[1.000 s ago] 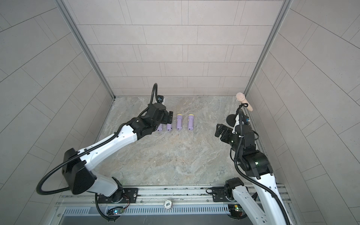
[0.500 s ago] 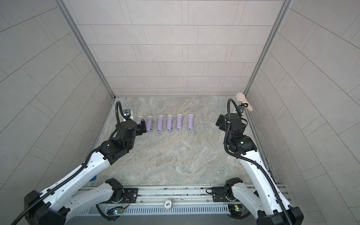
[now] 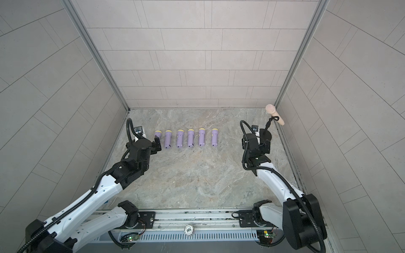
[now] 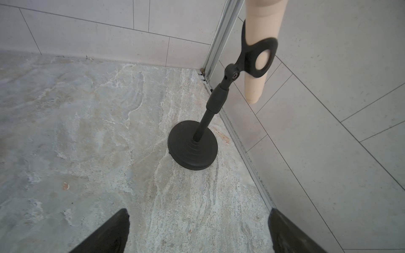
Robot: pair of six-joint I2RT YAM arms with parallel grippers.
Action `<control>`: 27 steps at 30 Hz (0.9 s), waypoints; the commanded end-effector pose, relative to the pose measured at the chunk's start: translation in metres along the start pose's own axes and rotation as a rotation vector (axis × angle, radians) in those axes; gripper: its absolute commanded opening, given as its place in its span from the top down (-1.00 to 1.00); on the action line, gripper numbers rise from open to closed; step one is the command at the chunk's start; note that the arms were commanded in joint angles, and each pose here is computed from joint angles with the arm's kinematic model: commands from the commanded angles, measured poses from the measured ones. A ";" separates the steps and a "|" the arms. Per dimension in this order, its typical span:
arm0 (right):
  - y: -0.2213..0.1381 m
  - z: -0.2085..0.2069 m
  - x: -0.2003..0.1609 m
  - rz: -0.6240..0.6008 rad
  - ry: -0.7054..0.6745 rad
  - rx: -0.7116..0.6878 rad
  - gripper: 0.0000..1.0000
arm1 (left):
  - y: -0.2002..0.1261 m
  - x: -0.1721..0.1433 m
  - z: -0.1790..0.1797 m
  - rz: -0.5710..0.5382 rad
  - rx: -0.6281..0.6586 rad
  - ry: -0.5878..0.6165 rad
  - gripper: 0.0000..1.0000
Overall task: Close the plug at the bottom of the flashlight
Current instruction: Reset both arms
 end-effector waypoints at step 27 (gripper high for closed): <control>0.058 0.041 -0.044 -0.135 0.075 0.058 -0.99 | 0.033 -0.029 0.039 -0.009 0.203 0.072 -0.99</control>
Point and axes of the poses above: each gripper's point midway between its finger pads, its own y axis out along the fingers, its own z axis along the line the jaws close on, x = y × z, the point moved 5 cm from there along -y, back along the fingers, and after that the axes turned 11 degrees about -y, right-handed, at the moved point
